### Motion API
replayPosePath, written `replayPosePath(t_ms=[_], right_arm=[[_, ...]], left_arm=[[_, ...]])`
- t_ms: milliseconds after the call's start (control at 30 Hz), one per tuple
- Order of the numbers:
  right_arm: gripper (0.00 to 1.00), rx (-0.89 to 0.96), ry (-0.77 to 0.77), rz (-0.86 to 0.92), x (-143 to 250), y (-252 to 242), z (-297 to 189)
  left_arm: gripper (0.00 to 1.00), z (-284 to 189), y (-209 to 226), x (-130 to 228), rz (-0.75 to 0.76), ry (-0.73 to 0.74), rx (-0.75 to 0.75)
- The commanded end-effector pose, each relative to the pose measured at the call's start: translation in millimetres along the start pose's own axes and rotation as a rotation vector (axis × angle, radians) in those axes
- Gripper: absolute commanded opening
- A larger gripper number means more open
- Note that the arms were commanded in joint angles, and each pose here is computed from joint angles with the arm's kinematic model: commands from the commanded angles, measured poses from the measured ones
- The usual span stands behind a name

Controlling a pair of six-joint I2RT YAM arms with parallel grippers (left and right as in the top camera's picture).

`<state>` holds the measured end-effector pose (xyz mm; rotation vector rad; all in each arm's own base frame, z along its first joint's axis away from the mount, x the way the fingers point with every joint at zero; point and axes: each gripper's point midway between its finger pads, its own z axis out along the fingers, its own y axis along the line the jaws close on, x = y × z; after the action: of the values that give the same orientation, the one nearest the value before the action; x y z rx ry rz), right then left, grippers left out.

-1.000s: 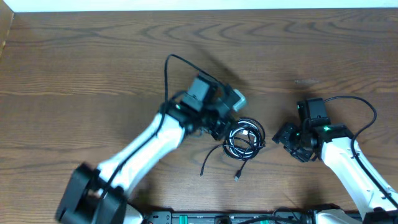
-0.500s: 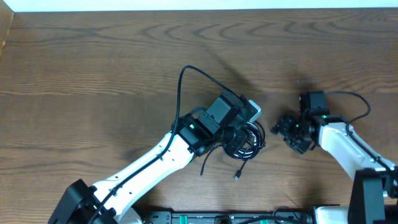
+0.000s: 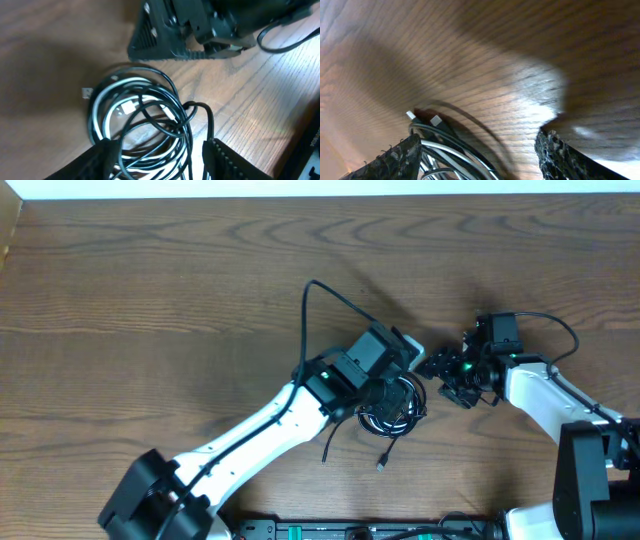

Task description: Untangle cables

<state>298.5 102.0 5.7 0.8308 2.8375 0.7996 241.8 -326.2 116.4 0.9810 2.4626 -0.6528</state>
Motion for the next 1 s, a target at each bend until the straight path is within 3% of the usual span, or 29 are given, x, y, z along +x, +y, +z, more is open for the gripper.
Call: replayPosePath(t_ms=[0, 400, 467, 967], right_arm=[[0.74, 0.207, 0.082, 0.050, 30, -62, 28], [0.75, 0.202, 0.072, 0.017, 31, -55, 32], [0.75, 0.201, 0.071, 0.017, 31, -55, 32], [0.74, 0.217, 0.053, 0.021, 28, -57, 32]], left_arm=[[0.61, 13, -5, 0, 0.025, 0.024, 0.000], [0.61, 33, -29, 9, 0.205, 0.045, 0.033], [0.65, 32, -26, 5, 0.211, 0.030, 0.001], [0.66, -33, -57, -31, 0.271, -0.161, 0.012]])
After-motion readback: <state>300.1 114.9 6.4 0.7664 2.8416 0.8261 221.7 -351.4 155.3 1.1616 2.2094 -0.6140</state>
